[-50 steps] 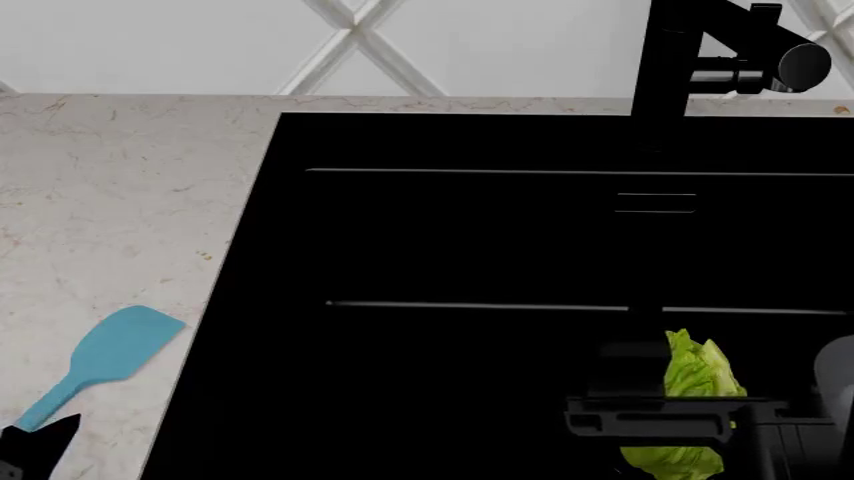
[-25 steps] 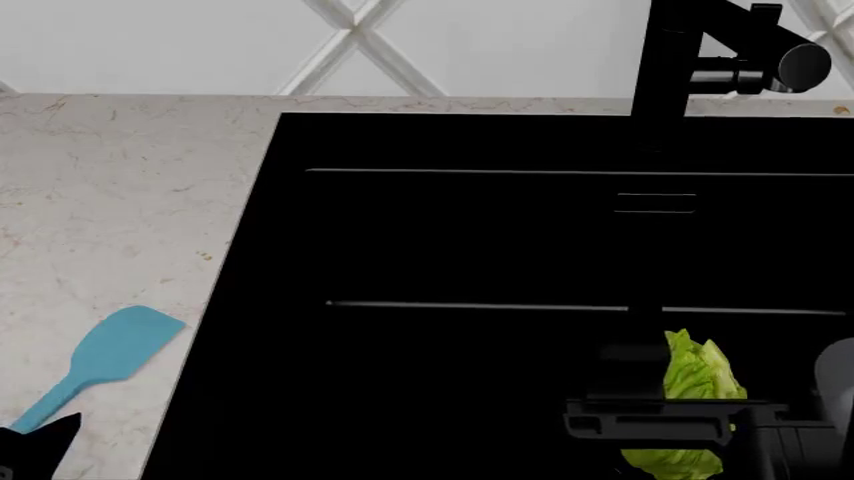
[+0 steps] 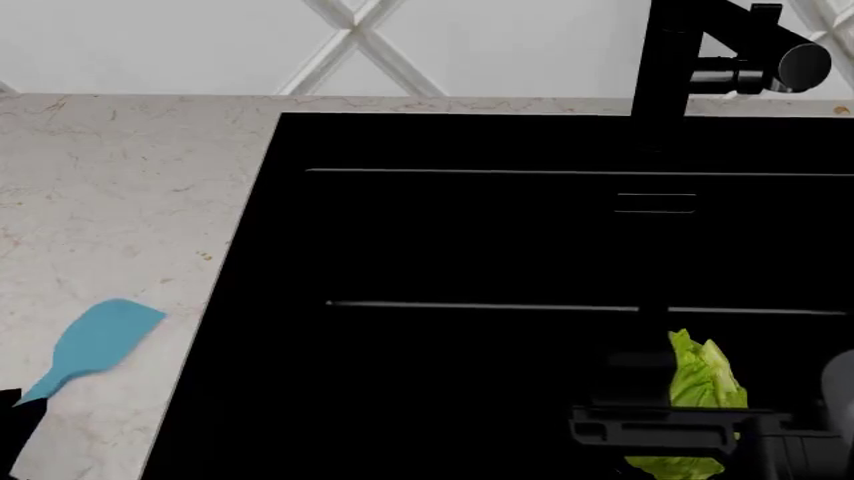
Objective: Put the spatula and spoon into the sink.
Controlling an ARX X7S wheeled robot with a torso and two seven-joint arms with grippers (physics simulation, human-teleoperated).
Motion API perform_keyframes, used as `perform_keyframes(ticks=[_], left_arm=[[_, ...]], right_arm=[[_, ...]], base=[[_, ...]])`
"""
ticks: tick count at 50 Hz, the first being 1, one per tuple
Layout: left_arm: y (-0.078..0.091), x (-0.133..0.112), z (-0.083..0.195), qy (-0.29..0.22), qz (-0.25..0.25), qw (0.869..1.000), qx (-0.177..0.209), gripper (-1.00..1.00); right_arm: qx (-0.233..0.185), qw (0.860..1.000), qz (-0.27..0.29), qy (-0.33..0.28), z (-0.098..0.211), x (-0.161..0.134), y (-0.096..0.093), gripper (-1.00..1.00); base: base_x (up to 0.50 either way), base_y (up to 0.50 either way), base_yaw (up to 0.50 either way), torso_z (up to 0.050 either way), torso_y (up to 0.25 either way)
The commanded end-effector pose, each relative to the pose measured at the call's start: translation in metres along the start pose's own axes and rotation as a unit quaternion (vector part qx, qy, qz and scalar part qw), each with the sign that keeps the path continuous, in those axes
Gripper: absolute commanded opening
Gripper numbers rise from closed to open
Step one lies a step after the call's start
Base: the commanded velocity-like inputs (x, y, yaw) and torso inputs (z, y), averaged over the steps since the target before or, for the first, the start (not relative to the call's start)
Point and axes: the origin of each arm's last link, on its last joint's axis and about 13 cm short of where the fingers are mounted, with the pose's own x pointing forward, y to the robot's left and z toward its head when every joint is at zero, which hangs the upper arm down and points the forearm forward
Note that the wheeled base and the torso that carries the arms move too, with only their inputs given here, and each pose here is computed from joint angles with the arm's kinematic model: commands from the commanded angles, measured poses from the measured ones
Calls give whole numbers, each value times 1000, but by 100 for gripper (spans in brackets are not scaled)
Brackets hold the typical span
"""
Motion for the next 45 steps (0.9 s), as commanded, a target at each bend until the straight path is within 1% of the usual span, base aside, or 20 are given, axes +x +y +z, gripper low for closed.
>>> perform_keyframes(ticks=[1, 3, 8, 11, 15, 18, 23, 24, 27, 31, 32, 34, 35, 36, 37, 38, 39, 43, 44, 45], left_arm=[[-6, 6, -12, 36, 33, 999, 14, -100], [-7, 1, 0, 7, 36, 999, 19, -100], [-15, -16, 39, -58, 38, 996, 61, -100], [-21, -31, 64, -106, 32, 989, 98, -100], [-25, -42, 85, -137, 35, 982, 128, -100], [-29, -48, 93, -151, 33, 978, 142, -100], [-37, -54, 99, -182, 38, 956, 228, -100], [-38, -54, 100, -184, 40, 954, 234, -100], [-43, -56, 105, -206, 43, 932, 295, -100], [-51, -58, 109, -234, 41, 910, 341, -100], [-51, -56, 110, -232, 48, 899, 368, -100], [-53, -53, 110, -238, 53, 892, 381, -100], [-54, -51, 111, -246, 58, 879, 404, -100], [-55, -50, 110, -247, 58, 873, 417, -100], [-55, -48, 109, -251, 67, 858, 442, -100], [-56, -46, 109, -255, 58, 860, 437, -100], [-57, -45, 110, -261, 63, 853, 449, -100], [-56, -38, 109, -271, 89, 811, 510, -100], [-56, -38, 109, -273, 91, 809, 513, -100], [-57, -36, 109, -277, 107, 788, 539, -100]], right_arm=[[0, 1000, -2, -3, 1, -2, -1, 100], [0, 1000, -2, -3, 2, -2, -1, 100], [0, 1000, 0, -5, 3, -1, 0, 100], [-1, 1000, 1, -5, 3, 0, 0, 100], [-1, 1000, 1, -5, 3, 0, 0, 100], [0, 1000, 1, -5, 3, 0, 0, 100], [0, 1000, 1, -3, 2, 1, -1, 100], [0, 1000, 1, -3, 2, 1, -1, 100], [1, 1000, 2, -3, 2, 1, 0, 100], [2, 1000, 2, -2, 1, 1, 0, 100], [2, 1000, 2, -3, 1, 1, 0, 100], [3, 1000, 2, -3, 1, 1, 0, 100], [3, 1000, 2, -3, 1, 0, 0, 100], [3, 1000, 2, -3, 1, 0, -1, 100], [3, 1000, 1, -2, 1, 0, -1, 100], [3, 1000, 1, -2, 1, 0, -1, 100], [4, 1000, 1, -2, 1, 0, -1, 100], [4, 1000, 0, -3, 1, -1, -1, 100], [4, 1000, 0, -3, 1, -1, -1, 100], [5, 1000, 1, -3, 1, 0, -1, 100]], base=[[0, 0, -3, 0, 0], [0, -1, -2, 0, 0], [2, 0, 0, 0, 0], [0, 0, 0, 0, 0], [0, 0, 0, 0, 0], [0, 0, 0, 0, 0], [0, 0, 0, 0, 0], [0, 0, 0, 0, 0], [0, 0, 0, 0, 0], [0, 0, 0, 0, 0], [0, 0, 0, 0, 0], [0, 0, 0, 0, 0], [0, 0, 0, 0, 0], [0, 0, 0, 0, 0], [0, 0, 0, 0, 0], [0, 0, 0, 0, 0], [0, 0, 0, 0, 0], [0, 0, 0, 0, 0], [0, 0, 0, 0, 0], [0, 0, 0, 0, 0]])
